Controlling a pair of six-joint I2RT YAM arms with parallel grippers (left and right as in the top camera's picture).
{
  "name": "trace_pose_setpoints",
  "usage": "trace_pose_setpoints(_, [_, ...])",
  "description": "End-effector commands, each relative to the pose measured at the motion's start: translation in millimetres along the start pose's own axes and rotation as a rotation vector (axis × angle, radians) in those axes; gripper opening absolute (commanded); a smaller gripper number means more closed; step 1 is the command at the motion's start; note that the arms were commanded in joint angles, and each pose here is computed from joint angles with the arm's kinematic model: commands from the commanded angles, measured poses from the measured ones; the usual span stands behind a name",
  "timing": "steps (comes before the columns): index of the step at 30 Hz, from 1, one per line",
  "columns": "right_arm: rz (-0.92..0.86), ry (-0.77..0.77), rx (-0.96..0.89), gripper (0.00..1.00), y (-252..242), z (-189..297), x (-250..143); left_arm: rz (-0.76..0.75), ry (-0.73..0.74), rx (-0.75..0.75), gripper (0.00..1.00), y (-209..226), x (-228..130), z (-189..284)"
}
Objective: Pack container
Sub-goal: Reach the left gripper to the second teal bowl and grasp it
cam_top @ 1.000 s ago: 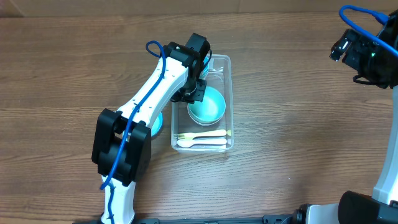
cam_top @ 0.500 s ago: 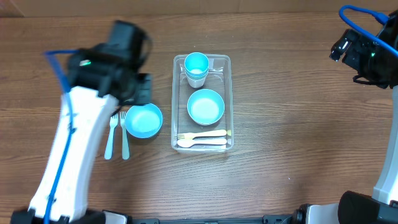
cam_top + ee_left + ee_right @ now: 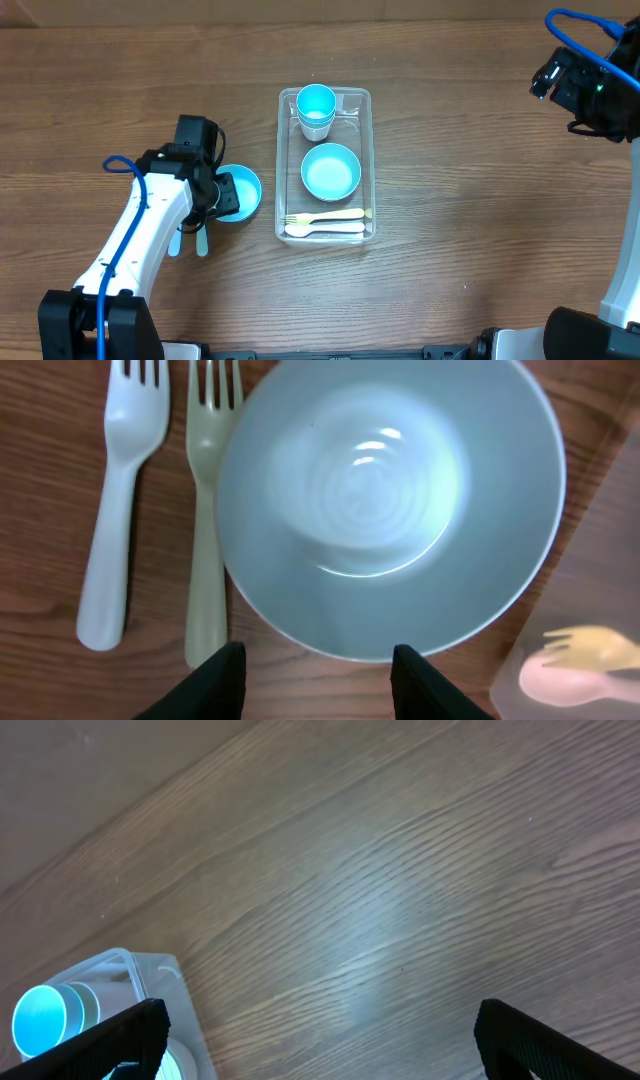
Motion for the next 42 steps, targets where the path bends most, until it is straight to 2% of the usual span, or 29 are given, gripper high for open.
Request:
trace_pose_setpoints(1, [-0.004, -0.013, 0.004, 1.00, 1, 4, 1, 0.067, -0.029, 0.007, 0.47, 2, 6, 0])
trace_pose_setpoints(4, [-0.004, -0.013, 0.004, 1.00, 1, 4, 1, 0.104, -0.049, 0.061, 0.44, 10, 7, 1])
trace_pose_setpoints(15, [-0.004, -0.013, 0.004, 1.00, 1, 4, 1, 0.239, -0.072, 0.088, 0.55, 38, 22, 1])
trace_pose_setpoints(19, [-0.004, -0.013, 0.004, 1.00, 1, 4, 1, 0.219, -0.086, 0.076, 0.57, 37, 26, -4])
trace_pose_setpoints(22, [-0.004, -0.013, 0.004, 1.00, 1, 4, 1, 0.207, -0.052, 0.019, 0.58, 28, 24, -26])
trace_pose_setpoints(27, [-0.004, -0.013, 0.004, 1.00, 1, 4, 1, 0.199, -0.027, 0.002, 0.43, 23, 28, -45])
trace_pose_setpoints(31, [-0.004, -0.013, 0.004, 1.00, 1, 4, 1, 0.176, -0.038, -0.007, 0.22, 21, 30, -46])
trace_pose_setpoints(42, [-0.004, -0.013, 0.004, 1.00, 1, 4, 1, 0.149, -0.051, -0.020, 0.19, 19, 34, -46])
Point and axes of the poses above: each gripper's point midway between its finger pads, its own z axis back along the fingers, its own y axis along the line the jaws close on, x = y × z, the point moved 3 cm from there along z, back along the fingers, and after that the axes turned 7 degrees about z, right-handed, at the moved point
